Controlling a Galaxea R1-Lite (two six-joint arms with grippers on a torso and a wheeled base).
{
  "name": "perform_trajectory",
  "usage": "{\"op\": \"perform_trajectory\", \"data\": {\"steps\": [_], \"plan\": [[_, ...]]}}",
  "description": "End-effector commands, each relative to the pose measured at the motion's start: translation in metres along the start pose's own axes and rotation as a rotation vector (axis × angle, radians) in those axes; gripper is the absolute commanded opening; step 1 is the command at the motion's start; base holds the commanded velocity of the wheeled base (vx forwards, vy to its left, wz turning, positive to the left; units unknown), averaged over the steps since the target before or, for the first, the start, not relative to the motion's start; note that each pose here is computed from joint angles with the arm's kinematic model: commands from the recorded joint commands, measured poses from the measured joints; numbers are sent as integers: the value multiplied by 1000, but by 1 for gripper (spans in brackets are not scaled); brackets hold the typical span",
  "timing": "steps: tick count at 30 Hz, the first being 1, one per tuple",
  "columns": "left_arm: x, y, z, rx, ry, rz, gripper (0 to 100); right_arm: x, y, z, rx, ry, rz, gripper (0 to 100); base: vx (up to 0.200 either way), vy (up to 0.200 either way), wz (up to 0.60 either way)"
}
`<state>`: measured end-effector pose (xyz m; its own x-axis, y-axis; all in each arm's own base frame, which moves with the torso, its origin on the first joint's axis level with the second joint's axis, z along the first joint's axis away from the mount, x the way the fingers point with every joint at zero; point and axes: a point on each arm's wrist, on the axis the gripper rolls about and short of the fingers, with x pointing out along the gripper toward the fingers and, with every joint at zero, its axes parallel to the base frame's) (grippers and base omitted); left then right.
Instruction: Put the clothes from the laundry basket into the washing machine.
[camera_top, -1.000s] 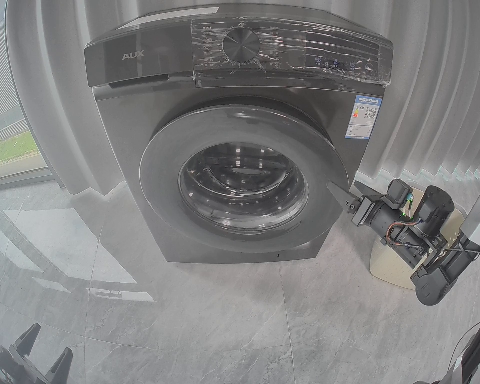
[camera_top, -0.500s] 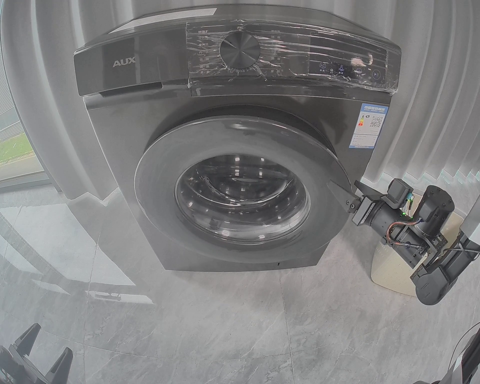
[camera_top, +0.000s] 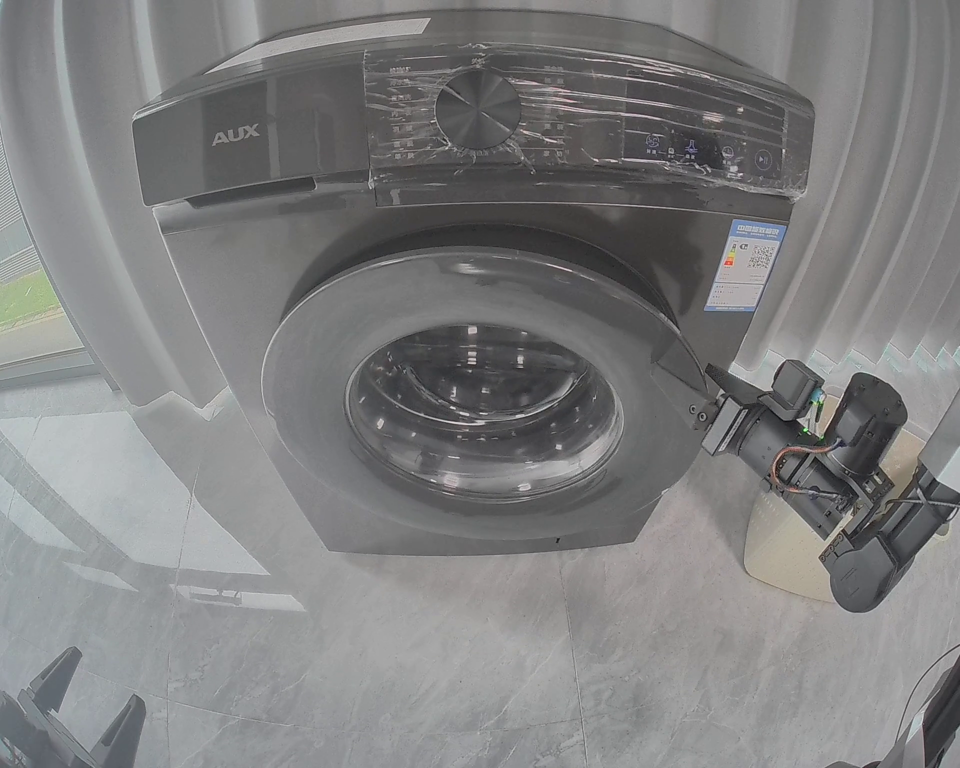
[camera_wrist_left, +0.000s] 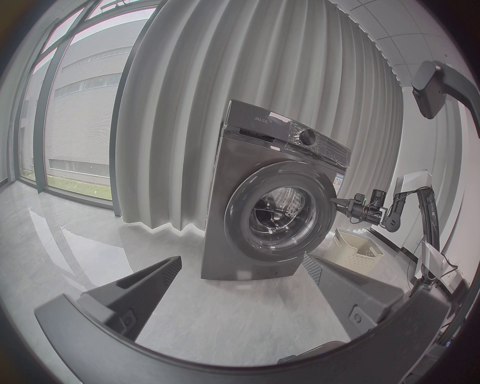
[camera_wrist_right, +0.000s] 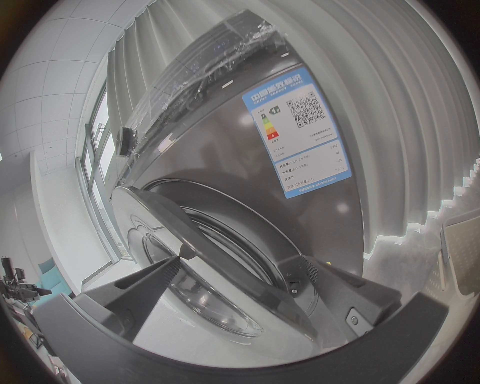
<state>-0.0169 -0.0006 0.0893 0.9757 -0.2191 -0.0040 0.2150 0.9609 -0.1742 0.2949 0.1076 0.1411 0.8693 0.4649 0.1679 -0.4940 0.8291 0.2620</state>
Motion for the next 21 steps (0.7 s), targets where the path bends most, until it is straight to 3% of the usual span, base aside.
{"op": "perform_trajectory", "data": {"steps": [1,13,18,21], "plan": [[1,1,-5,-2,19,3,100,0,0,-1,1,3,-1,100,0,0,0],[1,1,-5,-2,19,3,100,-8,4,-3,2,28,14,100,0,0,0],[1,1,-5,-2,19,2,100,-23,17,-10,-21,98,113,100,0,0,0],[1,1,-5,-4,18,0,100,-25,18,-11,-34,106,122,100,0,200,0]]}}
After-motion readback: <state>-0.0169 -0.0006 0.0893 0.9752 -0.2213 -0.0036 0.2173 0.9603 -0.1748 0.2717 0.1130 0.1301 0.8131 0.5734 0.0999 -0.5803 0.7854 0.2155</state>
